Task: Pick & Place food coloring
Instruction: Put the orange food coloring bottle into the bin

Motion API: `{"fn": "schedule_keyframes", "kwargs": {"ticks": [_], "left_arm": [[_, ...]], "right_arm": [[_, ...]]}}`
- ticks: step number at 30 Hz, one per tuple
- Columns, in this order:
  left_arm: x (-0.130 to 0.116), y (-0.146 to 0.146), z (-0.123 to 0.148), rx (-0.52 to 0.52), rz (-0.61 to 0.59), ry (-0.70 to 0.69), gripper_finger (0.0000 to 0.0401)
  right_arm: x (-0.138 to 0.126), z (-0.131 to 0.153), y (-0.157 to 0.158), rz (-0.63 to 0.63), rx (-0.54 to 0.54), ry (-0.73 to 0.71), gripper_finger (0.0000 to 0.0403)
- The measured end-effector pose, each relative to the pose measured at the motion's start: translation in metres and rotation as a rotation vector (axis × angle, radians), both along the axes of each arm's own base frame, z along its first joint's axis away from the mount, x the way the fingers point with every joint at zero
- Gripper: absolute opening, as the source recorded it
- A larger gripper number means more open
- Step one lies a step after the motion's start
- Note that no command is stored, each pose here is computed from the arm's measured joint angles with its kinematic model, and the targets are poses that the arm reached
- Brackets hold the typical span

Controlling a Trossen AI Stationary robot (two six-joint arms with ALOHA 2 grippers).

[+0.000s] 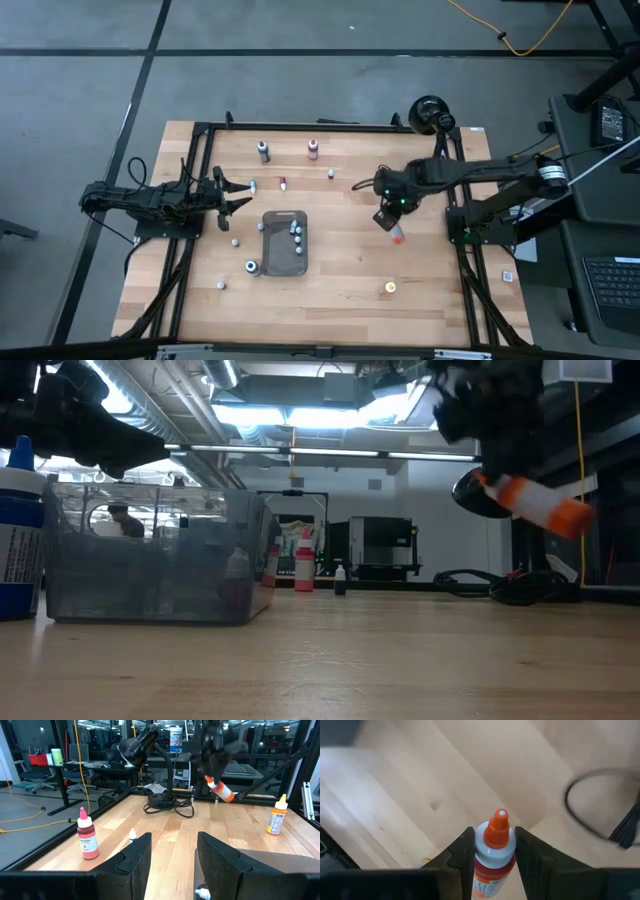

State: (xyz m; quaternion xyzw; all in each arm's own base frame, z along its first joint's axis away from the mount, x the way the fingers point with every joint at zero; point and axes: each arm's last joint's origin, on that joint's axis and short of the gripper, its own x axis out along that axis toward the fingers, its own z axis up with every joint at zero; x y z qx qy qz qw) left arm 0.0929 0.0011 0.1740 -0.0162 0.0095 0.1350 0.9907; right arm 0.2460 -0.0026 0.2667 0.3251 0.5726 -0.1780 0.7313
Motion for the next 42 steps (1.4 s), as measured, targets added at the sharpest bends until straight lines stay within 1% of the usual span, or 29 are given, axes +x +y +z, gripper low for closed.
{"fn": "schedule_keyframes", "kwargs": {"ticks": [7, 12, 16, 20, 27, 34, 37, 42], "left_arm": [[0.000, 0.000, 0.000, 0.000, 0.000, 0.000, 0.0155], [0.000, 0.000, 0.000, 0.000, -0.001, 0.000, 0.0155], [0.000, 0.000, 0.000, 0.000, -0.001, 0.000, 0.0155], [0.000, 0.000, 0.000, 0.000, -0.001, 0.000, 0.0155], [0.000, 0.000, 0.000, 0.000, -0.001, 0.000, 0.0155], [0.000, 0.000, 0.000, 0.000, 0.000, 0.000, 0.0155], [0.000, 0.000, 0.000, 0.000, 0.000, 0.000, 0.0155], [0.000, 0.000, 0.000, 0.000, 0.000, 0.000, 0.0155]], "right_arm": [[0.011, 0.048, -0.004, 0.087, -0.105, -0.073, 0.0119], [0.020, 0.079, -0.005, 0.141, -0.194, -0.176, 0.0119], [0.040, 0.095, -0.002, 0.211, -0.284, -0.265, 0.0119], [0.068, 0.107, 0.002, 0.261, -0.319, -0.357, 0.0119], [0.120, 0.114, 0.011, 0.320, -0.346, -0.426, 0.0119], [0.167, 0.108, 0.022, 0.344, -0.356, -0.477, 0.0119], [0.184, 0.103, 0.031, 0.359, -0.356, -0.510, 0.0119], [0.202, 0.091, 0.046, 0.388, -0.357, -0.553, 0.0119]]}}
